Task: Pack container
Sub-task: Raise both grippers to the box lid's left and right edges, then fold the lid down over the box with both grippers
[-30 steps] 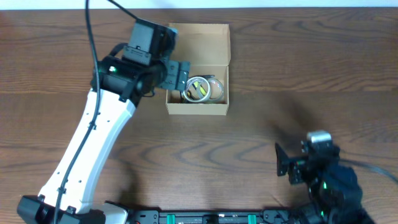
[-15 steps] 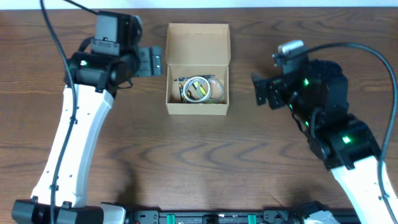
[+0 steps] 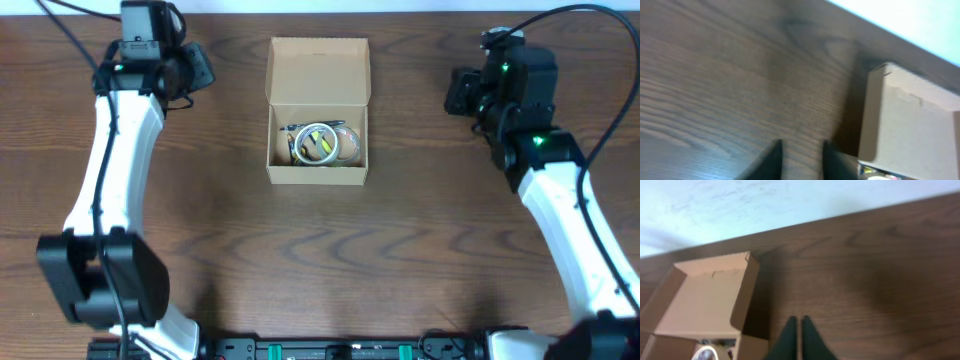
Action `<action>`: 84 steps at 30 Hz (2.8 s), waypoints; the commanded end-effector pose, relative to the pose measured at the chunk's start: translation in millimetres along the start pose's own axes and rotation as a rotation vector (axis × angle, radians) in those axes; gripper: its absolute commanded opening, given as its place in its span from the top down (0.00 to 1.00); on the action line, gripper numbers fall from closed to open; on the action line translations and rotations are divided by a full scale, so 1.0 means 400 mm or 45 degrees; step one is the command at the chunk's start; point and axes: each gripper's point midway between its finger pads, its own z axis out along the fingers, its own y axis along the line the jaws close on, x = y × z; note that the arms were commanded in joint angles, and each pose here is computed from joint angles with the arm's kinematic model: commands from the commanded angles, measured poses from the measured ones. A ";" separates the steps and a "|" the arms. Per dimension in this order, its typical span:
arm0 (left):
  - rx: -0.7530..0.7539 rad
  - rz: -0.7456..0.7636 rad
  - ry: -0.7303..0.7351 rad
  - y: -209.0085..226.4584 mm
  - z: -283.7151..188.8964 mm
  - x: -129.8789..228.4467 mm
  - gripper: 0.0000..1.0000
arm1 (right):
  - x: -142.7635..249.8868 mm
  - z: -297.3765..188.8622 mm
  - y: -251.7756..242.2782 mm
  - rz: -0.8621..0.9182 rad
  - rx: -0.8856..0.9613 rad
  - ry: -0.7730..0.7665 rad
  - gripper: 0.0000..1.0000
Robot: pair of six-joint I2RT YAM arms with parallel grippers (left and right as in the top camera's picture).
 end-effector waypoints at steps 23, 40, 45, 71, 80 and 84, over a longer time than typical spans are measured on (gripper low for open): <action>0.576 -0.526 0.493 -0.126 0.368 0.172 0.94 | 0.241 0.346 0.045 0.708 -0.444 0.381 0.99; 0.738 -0.493 0.566 -0.225 0.364 0.205 0.94 | 0.289 0.423 0.147 0.675 -0.515 0.431 0.99; 0.761 -0.481 0.579 -0.233 0.358 0.209 0.94 | 0.270 0.428 0.154 0.652 -0.519 0.381 0.99; 1.174 -0.211 0.554 -0.271 0.218 0.104 0.95 | 0.110 0.321 0.303 0.307 -0.885 0.272 0.99; 1.111 -0.152 0.654 -0.266 0.168 0.127 0.95 | 0.094 0.257 0.343 0.227 -0.917 0.289 0.99; 0.960 -0.065 0.684 -0.235 0.153 0.146 0.95 | 0.119 0.247 0.372 0.194 -0.951 0.327 0.99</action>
